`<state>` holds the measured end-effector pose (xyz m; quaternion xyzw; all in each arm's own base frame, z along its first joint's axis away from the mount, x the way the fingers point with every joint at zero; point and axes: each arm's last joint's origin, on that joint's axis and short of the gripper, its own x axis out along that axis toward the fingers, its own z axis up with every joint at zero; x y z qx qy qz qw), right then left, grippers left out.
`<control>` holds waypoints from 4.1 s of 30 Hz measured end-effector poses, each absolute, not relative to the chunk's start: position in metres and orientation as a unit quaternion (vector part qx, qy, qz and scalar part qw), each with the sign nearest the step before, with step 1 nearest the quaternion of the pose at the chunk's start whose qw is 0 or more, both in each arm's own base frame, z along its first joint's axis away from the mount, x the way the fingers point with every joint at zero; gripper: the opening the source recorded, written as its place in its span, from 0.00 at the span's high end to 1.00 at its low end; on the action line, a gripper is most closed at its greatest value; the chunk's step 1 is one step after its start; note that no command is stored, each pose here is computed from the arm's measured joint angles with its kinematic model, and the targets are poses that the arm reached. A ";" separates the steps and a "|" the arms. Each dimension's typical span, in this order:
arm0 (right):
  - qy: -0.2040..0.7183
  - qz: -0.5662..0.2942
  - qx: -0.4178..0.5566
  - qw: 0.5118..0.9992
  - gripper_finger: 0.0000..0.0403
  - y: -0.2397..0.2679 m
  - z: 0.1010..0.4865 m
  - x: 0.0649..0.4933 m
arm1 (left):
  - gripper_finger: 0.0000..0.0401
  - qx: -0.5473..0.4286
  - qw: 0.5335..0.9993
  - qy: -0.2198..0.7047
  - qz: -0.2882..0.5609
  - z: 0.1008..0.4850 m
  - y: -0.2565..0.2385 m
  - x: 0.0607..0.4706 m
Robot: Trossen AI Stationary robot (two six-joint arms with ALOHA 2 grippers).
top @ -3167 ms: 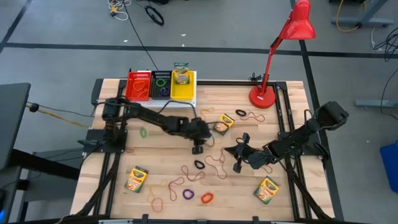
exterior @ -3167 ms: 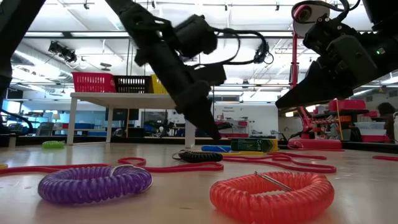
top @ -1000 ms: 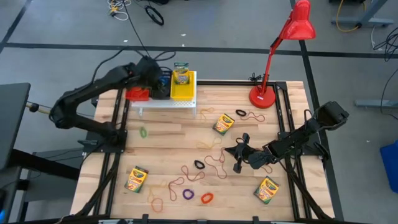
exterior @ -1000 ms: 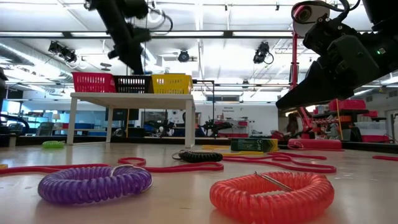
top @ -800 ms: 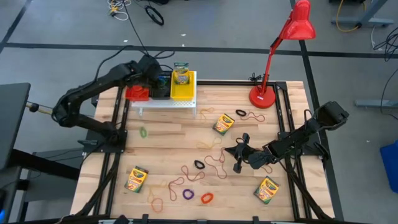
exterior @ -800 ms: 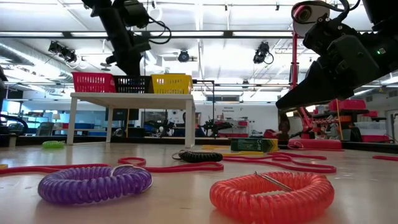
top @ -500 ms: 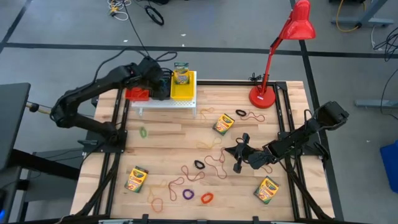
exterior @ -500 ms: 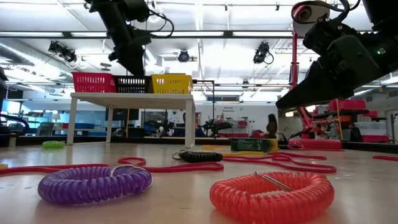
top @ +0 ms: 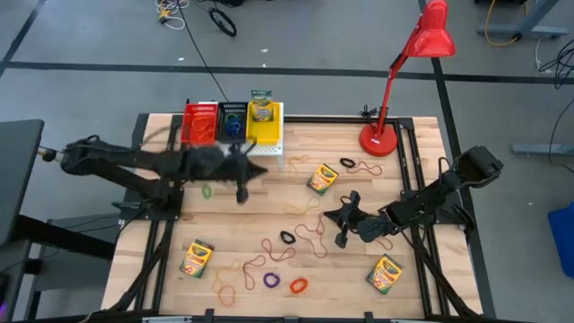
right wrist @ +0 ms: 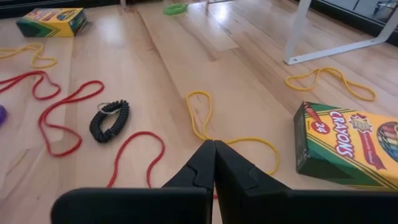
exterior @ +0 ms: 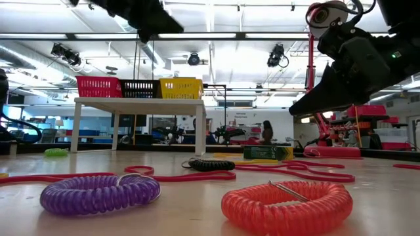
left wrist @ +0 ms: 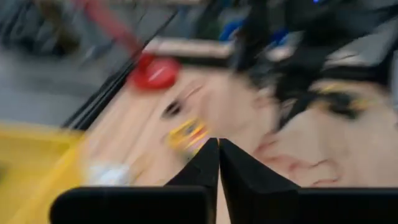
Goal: Pick & Place Office Desk Supplies
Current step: Put the red rubber band into the red bin on the shelf
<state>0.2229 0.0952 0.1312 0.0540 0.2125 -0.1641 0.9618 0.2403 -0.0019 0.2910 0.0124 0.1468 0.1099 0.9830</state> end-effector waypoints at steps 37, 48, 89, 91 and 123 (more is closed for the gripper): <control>0.374 -0.211 0.100 0.898 0.82 0.091 0.139 0.231 | 0.94 0.007 0.998 0.005 0.062 0.204 -0.033 0.246; 0.401 -0.198 0.081 0.891 0.68 0.082 0.135 0.246 | 0.94 0.005 0.998 0.006 0.059 0.204 -0.034 0.246; 0.391 -0.151 0.030 0.907 0.99 0.085 0.155 0.255 | 0.94 0.005 0.998 0.005 0.059 0.204 -0.034 0.246; 0.379 -0.151 0.013 0.913 0.99 0.090 0.161 0.258 | 0.94 0.005 0.998 0.005 0.059 0.204 -0.034 0.246; 0.182 -0.260 -0.043 0.947 0.99 0.099 0.171 0.290 | 0.73 -0.064 0.986 0.141 0.062 0.187 -0.045 0.311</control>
